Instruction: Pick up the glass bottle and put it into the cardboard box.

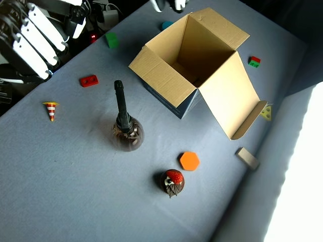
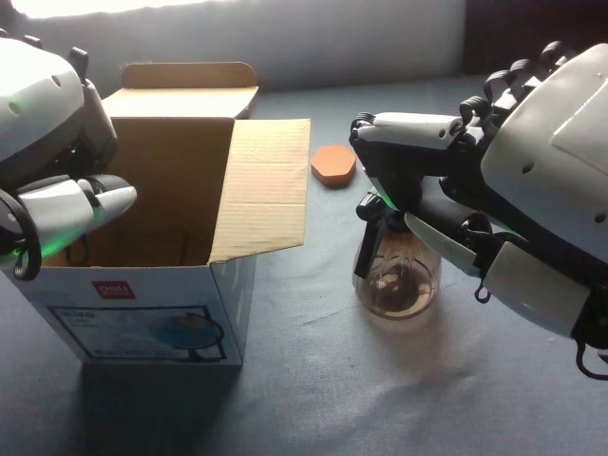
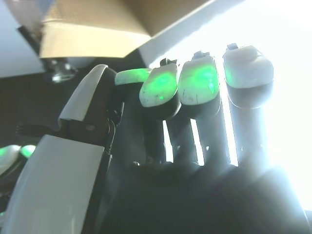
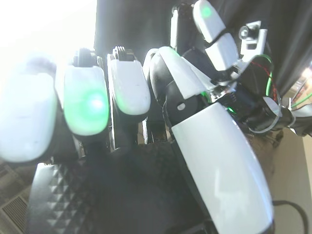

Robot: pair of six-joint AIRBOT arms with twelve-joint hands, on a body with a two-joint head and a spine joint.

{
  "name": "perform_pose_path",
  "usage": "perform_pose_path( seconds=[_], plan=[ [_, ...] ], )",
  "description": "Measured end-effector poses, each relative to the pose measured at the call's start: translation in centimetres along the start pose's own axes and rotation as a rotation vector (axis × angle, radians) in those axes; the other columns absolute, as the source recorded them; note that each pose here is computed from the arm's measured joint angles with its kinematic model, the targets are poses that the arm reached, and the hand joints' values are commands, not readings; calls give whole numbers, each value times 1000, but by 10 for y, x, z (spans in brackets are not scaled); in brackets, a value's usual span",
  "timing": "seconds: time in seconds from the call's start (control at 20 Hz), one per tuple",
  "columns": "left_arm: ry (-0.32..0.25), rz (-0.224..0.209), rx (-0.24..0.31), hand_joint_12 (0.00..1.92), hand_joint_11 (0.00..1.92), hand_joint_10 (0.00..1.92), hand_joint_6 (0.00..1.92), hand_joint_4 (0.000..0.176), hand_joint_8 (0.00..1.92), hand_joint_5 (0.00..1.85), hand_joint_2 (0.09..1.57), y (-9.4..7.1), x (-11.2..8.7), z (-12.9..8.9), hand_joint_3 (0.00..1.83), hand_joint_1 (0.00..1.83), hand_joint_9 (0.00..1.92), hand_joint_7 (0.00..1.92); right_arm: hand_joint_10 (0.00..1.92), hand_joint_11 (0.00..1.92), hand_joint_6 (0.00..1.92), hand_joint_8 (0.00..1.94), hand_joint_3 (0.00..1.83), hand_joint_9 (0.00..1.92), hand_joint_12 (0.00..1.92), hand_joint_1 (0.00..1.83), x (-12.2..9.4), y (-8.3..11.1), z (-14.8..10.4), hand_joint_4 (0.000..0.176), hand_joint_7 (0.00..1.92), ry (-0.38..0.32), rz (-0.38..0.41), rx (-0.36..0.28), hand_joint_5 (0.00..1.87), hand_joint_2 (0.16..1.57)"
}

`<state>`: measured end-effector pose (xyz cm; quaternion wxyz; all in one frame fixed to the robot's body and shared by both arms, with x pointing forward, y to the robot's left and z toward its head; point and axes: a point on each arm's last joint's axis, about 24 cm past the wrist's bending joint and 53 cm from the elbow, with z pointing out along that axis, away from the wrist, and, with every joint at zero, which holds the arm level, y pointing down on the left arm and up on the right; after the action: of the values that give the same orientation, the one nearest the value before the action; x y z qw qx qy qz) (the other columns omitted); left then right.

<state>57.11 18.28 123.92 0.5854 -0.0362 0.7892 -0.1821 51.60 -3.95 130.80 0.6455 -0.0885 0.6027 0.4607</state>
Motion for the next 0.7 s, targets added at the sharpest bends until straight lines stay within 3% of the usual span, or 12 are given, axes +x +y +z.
perform_pose_path(
  seconds=[0.15,0.2,0.3,0.45,0.55,0.7],
  plan=[
    [-14,-12,5,391,0,103,116,63,45,54,1139,-2,-5,-1,199,10,29,55,0,0,0,0,317,0,0,39,-1,0,0,0,0,-6,-1,-1,0,1029],
    [-19,-7,7,395,0,52,56,64,9,77,1197,-3,-6,-1,84,1,50,69,0,0,0,0,199,0,0,36,-1,0,0,0,0,-6,-4,-1,0,1088],
    [-20,-22,-6,398,0,18,23,63,2,108,1225,1,-8,-3,19,0,65,80,0,0,0,0,110,0,0,34,-1,0,0,0,0,-3,-2,0,0,1132],
    [-56,-1,6,422,0,14,18,62,3,128,1224,-2,-19,-4,8,7,77,95,0,0,0,0,101,0,0,37,-4,2,0,0,0,-14,-10,-10,0,1136],
    [-53,-23,-3,422,0,11,13,62,1,123,1224,-5,-18,-8,7,6,76,91,0,0,0,0,98,0,0,38,-5,5,0,0,0,-19,-10,-55,0,1137],
    [-57,-48,-27,373,0,6,7,61,0,127,1227,-8,-18,-14,3,4,77,90,0,0,0,0,94,0,0,38,-10,-4,3,0,0,-30,0,-62,0,1138]
  ],
)
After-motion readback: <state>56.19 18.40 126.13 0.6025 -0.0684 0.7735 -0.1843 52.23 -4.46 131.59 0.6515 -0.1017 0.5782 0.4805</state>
